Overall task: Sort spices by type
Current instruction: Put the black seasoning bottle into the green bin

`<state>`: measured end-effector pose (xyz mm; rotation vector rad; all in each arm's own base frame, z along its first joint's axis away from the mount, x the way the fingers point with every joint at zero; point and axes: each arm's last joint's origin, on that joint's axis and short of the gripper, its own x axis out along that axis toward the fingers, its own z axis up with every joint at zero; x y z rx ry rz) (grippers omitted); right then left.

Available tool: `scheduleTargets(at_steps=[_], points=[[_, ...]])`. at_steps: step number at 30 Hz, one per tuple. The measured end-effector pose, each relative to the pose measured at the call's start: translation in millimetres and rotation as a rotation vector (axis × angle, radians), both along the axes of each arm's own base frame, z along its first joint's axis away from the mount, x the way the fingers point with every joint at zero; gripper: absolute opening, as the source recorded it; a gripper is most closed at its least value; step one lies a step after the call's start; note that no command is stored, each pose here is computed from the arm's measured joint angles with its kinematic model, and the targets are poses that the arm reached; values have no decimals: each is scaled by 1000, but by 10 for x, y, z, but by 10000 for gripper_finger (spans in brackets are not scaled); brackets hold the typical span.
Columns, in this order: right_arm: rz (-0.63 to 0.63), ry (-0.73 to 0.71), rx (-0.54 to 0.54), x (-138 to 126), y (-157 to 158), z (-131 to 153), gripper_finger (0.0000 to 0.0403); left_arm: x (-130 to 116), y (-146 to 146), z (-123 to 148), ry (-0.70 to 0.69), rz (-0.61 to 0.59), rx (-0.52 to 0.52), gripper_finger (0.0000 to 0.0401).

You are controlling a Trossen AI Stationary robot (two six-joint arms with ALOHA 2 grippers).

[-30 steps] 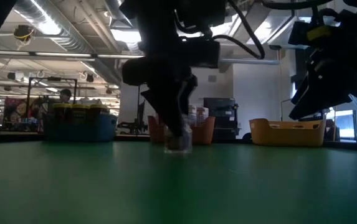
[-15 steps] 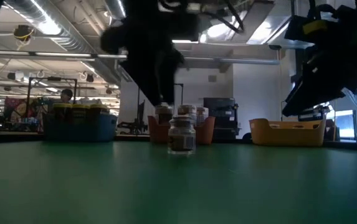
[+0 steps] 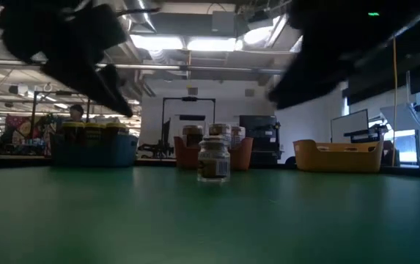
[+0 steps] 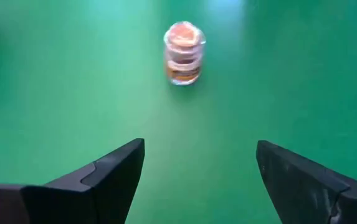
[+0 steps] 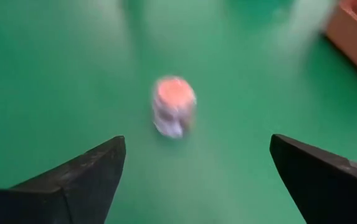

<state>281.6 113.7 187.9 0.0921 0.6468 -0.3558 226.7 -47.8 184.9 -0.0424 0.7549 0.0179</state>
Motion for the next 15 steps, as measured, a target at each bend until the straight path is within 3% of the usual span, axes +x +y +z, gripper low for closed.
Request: scheduleTargets(at_steps=[4,8,15], points=[[103,-89,61,272,-180,2,397,-259,-29,-271,-172,28,-112,306],[120,-112,107,456,-312,-169,397,-415,-29,-472,-228,28,-160,306],[113,-148,114,648,-403,-464,397,-391,11,-449,-258,-3,-85,306]])
